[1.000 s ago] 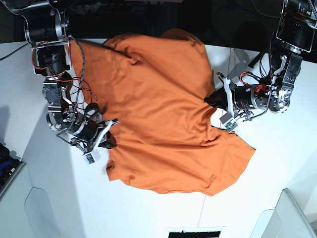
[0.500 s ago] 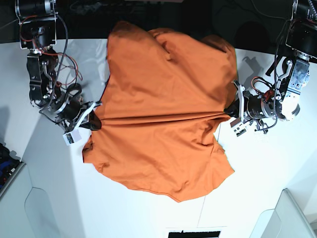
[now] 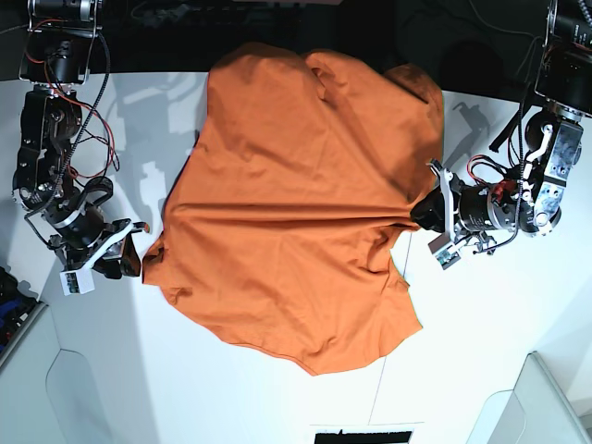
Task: Layout the t-shirt on the table in an organized manner, then fold the t-shirt properly
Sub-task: 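Pull the shirt outward with both grippers to smooth it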
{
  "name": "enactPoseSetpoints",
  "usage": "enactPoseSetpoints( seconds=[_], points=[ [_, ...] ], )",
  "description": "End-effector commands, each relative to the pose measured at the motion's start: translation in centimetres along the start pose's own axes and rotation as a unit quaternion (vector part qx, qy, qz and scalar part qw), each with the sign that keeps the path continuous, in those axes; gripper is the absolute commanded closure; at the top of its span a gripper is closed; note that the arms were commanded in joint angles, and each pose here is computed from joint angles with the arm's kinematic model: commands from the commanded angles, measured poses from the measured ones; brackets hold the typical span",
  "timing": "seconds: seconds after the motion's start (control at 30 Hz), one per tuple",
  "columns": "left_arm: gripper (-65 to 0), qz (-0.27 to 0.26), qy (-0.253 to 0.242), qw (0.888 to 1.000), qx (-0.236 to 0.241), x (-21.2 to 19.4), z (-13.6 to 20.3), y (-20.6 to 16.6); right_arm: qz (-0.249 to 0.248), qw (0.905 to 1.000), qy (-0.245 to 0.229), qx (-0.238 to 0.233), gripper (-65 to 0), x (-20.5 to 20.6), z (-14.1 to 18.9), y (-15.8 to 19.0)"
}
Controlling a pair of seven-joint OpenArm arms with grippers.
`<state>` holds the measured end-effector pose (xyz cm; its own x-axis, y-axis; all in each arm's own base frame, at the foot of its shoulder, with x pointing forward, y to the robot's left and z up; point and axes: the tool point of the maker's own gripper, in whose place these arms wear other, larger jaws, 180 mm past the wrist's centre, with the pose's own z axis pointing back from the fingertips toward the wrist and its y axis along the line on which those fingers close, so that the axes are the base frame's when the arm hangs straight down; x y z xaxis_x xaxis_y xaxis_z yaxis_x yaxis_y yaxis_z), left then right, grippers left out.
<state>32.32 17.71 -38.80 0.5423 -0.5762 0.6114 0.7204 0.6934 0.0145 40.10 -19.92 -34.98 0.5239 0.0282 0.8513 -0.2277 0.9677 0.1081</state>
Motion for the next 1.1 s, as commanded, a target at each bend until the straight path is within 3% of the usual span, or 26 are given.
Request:
enactPoseSetpoints(
  seconds=[0.0, 0.07, 0.2, 0.37, 0.53, 0.6, 0.7, 0.73, 0.9, 1.07],
  points=[
    [-18.5, -0.004, -0.025, 1.0, 0.009, 1.8, 0.9, 1.0, 0.003, 0.9993, -0.036, -0.013, -31.2, 2.9, 0.0, -1.0],
    [-18.6, 0.002, -0.029, 1.0, 0.004, 1.9, 0.9, 0.8, -0.011, 0.9992, -0.03, -0.023, -34.7, 2.6, -0.8, -1.8],
    [-18.6, 0.009, -0.031, 0.999, -0.003, 1.9, 0.9, 0.6, -0.057, 0.9979, -0.019, -0.021, -34.7, 1.2, -3.1, -2.1],
    [-18.5, 0.009, -0.03, 1.0, -0.003, 1.9, 0.9, 0.6, -0.085, 0.9953, -0.003, 0.046, -34.6, -0.2, -5.6, 2.5],
    [-18.5, 0.01, -0.025, 1.0, -0.004, 1.6, 0.9, 0.5, -0.101, 0.9926, -0.006, 0.067, -34.2, -0.2, -6.5, 5.3],
    [-18.5, 0.011, -0.023, 1.0, -0.005, 1.4, 0.8, 0.4, -0.098, 0.9929, -0.003, 0.068, -27.5, -0.4, -6.6, 5.6],
    [-18.5, 0.011, -0.02, 1.0, -0.006, 1.2, 0.8, 0.3, -0.094, 0.9935, -0.001, 0.065, -3.7, -0.5, -6.6, 5.4],
    [-18.5, 0.011, -0.019, 1.0, -0.006, 1.2, 0.8, 0.3, -0.09, 0.994, 0.0, 0.063, 0.0, -0.5, -6.6, 5.3],
    [-18.5, 0.011, -0.018, 1.0, -0.006, 1.2, 0.8, 0.3, -0.066, 0.9966, 0.014, 0.048, 0.0, -0.2, -5.7, 3.6],
    [-18.5, 0.012, -0.017, 1.0, -0.006, 1.1, 0.7, 0.2, -0.063, 0.998, -0.004, 0.005, 0.0, 2.1, -3.4, -0.6]
  ],
)
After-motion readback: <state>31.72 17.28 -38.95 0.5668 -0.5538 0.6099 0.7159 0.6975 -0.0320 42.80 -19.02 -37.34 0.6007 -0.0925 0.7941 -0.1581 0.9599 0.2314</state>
